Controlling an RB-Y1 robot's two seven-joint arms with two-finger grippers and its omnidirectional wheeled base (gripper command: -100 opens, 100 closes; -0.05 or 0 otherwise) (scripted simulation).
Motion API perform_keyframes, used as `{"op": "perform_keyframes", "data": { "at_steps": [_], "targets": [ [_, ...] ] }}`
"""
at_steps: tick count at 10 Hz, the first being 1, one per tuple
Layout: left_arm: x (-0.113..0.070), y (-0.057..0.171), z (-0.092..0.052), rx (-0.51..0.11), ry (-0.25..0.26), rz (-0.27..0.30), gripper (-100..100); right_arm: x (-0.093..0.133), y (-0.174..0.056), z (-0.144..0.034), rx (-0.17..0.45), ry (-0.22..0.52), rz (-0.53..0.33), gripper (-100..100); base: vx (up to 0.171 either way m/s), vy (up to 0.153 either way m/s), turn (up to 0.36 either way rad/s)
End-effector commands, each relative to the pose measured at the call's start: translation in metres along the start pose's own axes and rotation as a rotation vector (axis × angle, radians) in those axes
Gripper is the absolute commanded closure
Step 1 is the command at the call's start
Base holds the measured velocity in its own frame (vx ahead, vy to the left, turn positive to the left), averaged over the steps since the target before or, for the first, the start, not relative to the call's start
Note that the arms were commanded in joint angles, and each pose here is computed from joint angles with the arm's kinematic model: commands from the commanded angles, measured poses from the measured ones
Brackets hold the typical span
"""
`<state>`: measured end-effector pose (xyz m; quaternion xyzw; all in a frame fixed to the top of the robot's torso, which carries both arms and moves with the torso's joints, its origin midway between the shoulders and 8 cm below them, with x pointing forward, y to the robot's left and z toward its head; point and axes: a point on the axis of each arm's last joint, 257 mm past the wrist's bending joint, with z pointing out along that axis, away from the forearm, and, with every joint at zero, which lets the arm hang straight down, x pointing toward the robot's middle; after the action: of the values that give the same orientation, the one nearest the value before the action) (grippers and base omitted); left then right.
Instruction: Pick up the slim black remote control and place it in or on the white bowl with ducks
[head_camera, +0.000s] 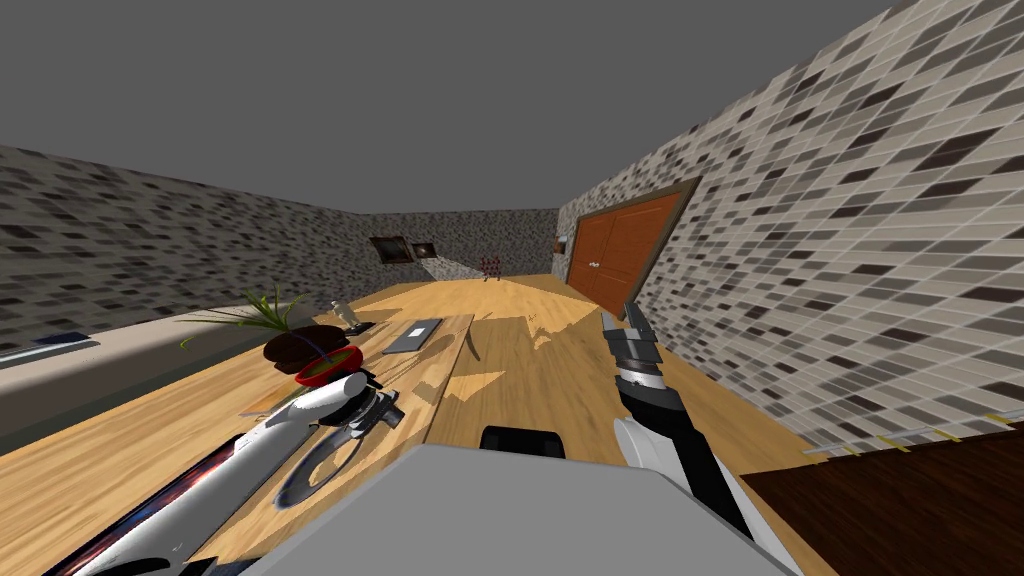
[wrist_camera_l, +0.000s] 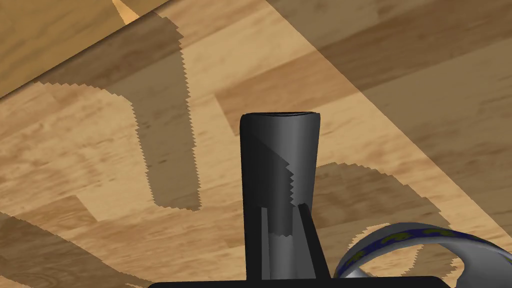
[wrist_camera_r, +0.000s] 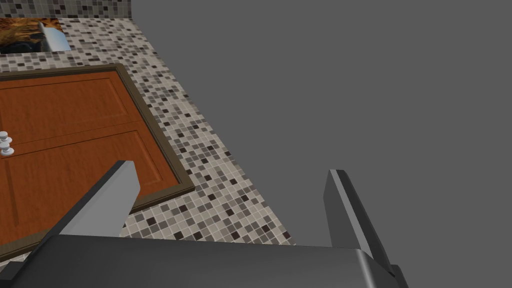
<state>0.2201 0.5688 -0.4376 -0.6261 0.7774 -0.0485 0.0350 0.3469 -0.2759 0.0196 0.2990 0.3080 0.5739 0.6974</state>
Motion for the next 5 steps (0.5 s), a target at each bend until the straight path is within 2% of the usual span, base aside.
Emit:
{"op": "perform_keyframes", "data": {
  "at_steps": [1, 3, 4, 5],
  "targets": [
    [-0.012, 0.02, -0.007, -0.008, -0.006, -0.04, 100, 0.0, 0.0, 0.0, 0.0, 0.0, 0.0, 0, -0.029, 0.068, -0.035],
    [-0.024, 0.037, -0.012, -0.015, -0.01, -0.085, 100, 0.0, 0.0, 0.0, 0.0, 0.0, 0.0, 0, -0.014, 0.062, -0.024],
    [-0.035, 0.056, -0.019, -0.021, -0.016, -0.132, 100, 0.0, 0.0, 0.0, 0.0, 0.0, 0.0, 0, -0.014, 0.07, -0.05],
    [-0.041, 0.065, -0.022, -0.024, -0.019, -0.156, 100, 0.0, 0.0, 0.0, 0.0, 0.0, 0.0, 0, -0.008, 0.072, -0.038]
  ]
}}
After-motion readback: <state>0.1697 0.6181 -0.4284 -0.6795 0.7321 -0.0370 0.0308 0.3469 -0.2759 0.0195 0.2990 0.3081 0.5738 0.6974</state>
